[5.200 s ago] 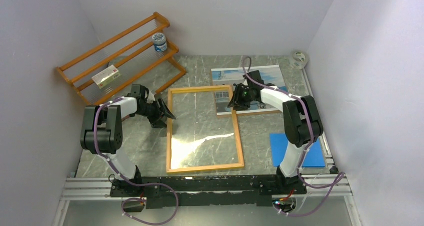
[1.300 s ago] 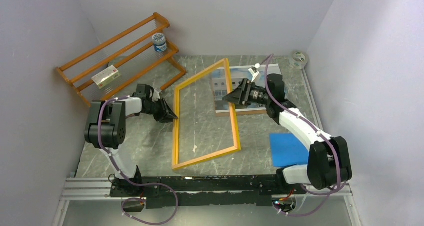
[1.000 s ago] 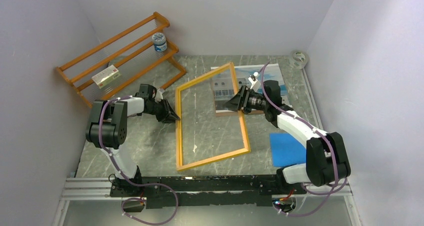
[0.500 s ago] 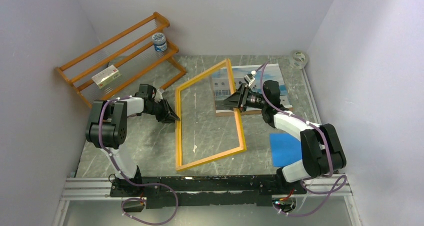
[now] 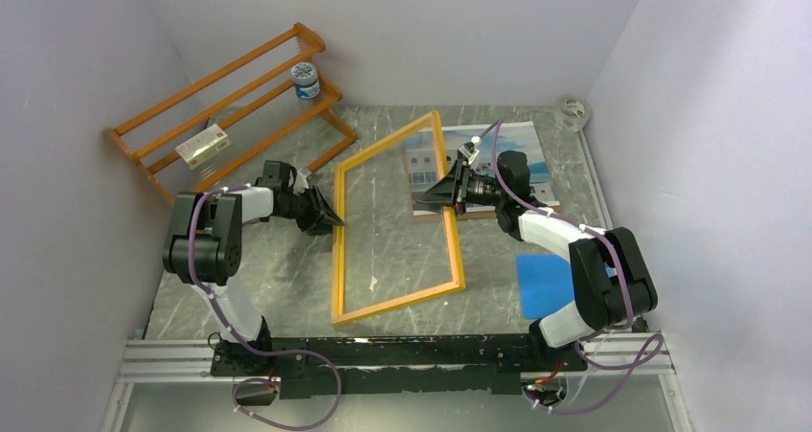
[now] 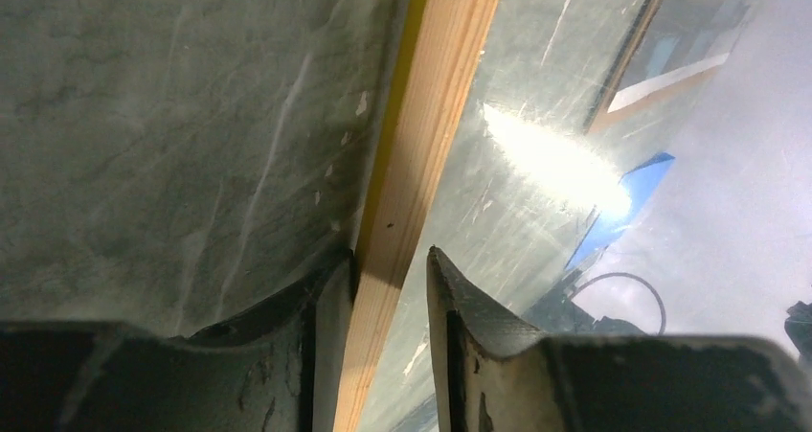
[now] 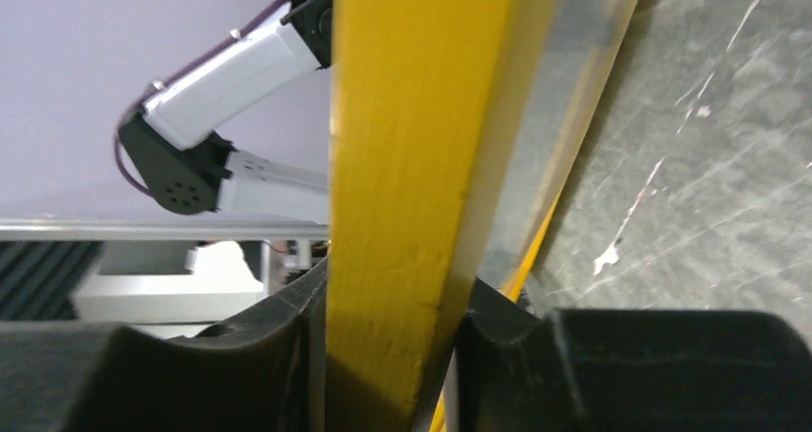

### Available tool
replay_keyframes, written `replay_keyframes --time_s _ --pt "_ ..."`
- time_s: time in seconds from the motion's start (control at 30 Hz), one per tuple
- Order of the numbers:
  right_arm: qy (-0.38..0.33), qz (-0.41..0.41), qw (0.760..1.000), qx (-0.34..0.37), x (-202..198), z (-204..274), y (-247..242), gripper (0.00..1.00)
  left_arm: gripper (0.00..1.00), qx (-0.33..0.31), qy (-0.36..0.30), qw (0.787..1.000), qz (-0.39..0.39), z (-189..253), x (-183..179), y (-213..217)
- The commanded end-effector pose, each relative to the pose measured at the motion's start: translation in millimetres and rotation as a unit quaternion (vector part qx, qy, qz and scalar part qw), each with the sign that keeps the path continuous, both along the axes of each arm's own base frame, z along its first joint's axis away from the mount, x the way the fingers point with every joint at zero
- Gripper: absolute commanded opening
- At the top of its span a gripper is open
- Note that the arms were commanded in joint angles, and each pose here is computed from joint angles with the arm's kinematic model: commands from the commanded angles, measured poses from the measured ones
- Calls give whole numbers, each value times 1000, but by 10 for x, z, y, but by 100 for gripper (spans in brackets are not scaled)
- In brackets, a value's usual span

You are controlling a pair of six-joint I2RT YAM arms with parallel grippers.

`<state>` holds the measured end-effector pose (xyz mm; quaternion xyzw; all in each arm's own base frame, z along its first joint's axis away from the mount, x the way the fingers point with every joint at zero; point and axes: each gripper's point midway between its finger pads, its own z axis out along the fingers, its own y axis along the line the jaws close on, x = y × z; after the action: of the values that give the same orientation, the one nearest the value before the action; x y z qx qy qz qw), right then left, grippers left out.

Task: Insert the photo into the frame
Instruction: Pick up the photo frame from the center of the board.

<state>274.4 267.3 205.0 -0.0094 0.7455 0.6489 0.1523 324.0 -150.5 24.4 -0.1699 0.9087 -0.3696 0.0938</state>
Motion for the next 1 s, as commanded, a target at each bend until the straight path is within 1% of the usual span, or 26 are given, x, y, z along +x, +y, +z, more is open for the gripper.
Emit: replay_keyframes --time_s 0.0,0.07,0.13,0.23,0.3,0.37,0.43,0.5,0.7,0.77,0.87,0.97 --pt "-47 13 998 37 8 214 124 28 42 -7 -4 1000 -2 57 -79 -81" --pt "-46 14 998 40 9 217 126 27 47 -3 -13 1000 1 87 -74 -67" --pt "-42 13 998 41 18 199 128 31 52 4 -22 1000 6 107 -76 -44" --pt "-33 12 998 51 17 182 129 38 64 5 -42 999 11 179 -61 -35" --pt "-30 15 997 71 4 216 135 49 69 3 -43 999 9 177 -70 -40" --pt "-21 14 996 83 9 203 137 63 72 -5 -41 999 2 161 -73 -67" --pt "-9 13 997 80 33 148 159 70 73 -20 -40 999 -2 149 -78 -104" --pt "-6 17 998 66 35 78 213 74 75 -30 -39 999 -2 156 -78 -129" --pt "5 20 999 -31 108 -208 337 76 77 -25 -42 999 -2 160 -66 -117" --pt "9 14 998 -56 154 -274 330 74 79 -24 -42 999 0 159 -61 -114" --pt "10 11 998 -65 178 -284 339 67 81 -25 -44 999 1 171 -51 -118" --pt "7 19 999 -46 159 -233 366 52 81 -25 -46 999 0 185 -47 -118"
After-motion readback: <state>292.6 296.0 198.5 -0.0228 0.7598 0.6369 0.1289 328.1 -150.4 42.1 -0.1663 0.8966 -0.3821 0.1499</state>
